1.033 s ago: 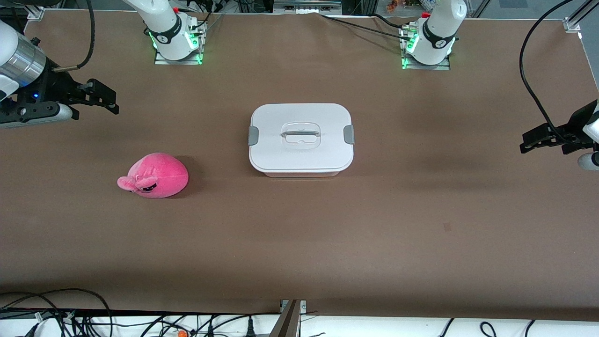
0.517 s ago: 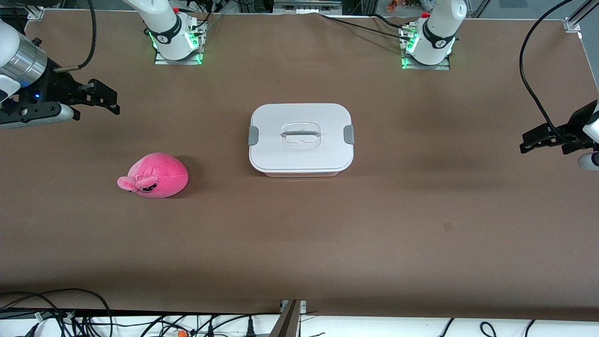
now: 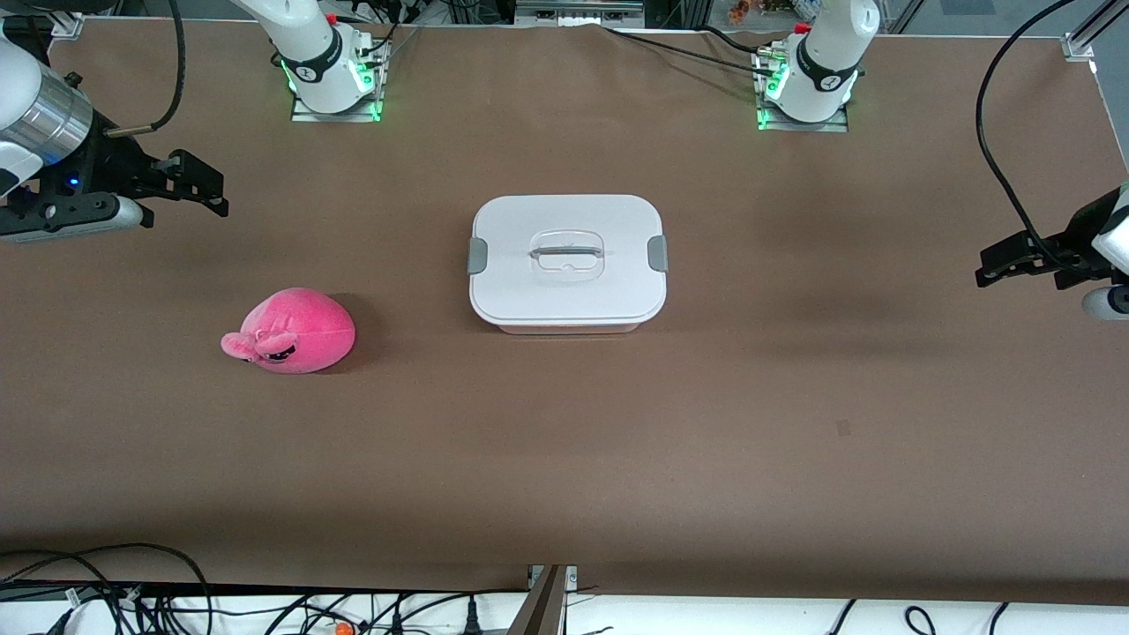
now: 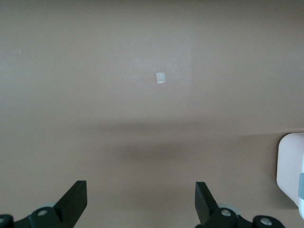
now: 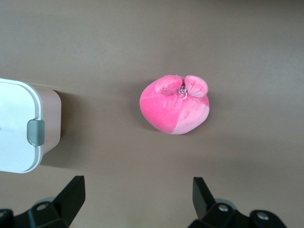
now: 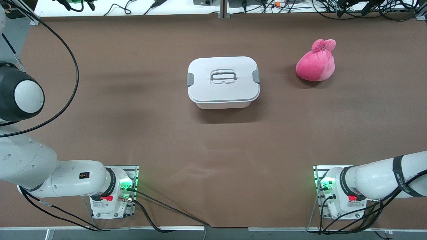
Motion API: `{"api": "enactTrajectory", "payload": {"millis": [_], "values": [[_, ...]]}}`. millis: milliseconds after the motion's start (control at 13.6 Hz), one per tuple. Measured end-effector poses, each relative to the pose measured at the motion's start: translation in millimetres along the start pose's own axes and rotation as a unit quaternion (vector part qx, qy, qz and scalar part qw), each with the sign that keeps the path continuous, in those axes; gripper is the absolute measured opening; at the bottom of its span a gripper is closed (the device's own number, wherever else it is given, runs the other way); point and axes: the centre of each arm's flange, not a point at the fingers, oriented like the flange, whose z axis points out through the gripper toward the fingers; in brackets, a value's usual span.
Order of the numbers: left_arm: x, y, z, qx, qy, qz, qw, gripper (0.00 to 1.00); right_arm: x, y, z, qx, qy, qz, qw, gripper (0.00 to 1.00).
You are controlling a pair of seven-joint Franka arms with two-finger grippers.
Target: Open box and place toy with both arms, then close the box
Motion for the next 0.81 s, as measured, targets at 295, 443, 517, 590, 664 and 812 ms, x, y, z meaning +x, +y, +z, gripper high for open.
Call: {"api": "enactTrajectory", "payload": {"millis": [295,443,517,590,664,812], "values": [[0,32,1,0.001,-0.004,0.026,1.0,1.0,1,0,1,0.0,0.001,0.0,1.0,1.0],[-2,66,5,0.002,-0.014,0.054,0.998,1.0,1,0,1,0.0,0.001,0.0,1.0,1.0],[-5,103,13,0.004,-0.026,0.084,0.996,1.0,1,-1,2,0.0,0.001,-0.001,1.0,1.0],[-6,122,19,0.005,-0.03,0.098,0.995,1.0,2,-1,2,0.0,0.001,-0.001,1.0,1.0],[-7,144,25,0.006,-0.035,0.116,0.993,1.0,2,-1,2,0.0,0.002,-0.001,1.0,1.0],[-16,197,34,0.01,-0.042,0.159,0.986,1.0,2,-3,2,0.0,0.002,-0.003,1.0,1.0]]}}
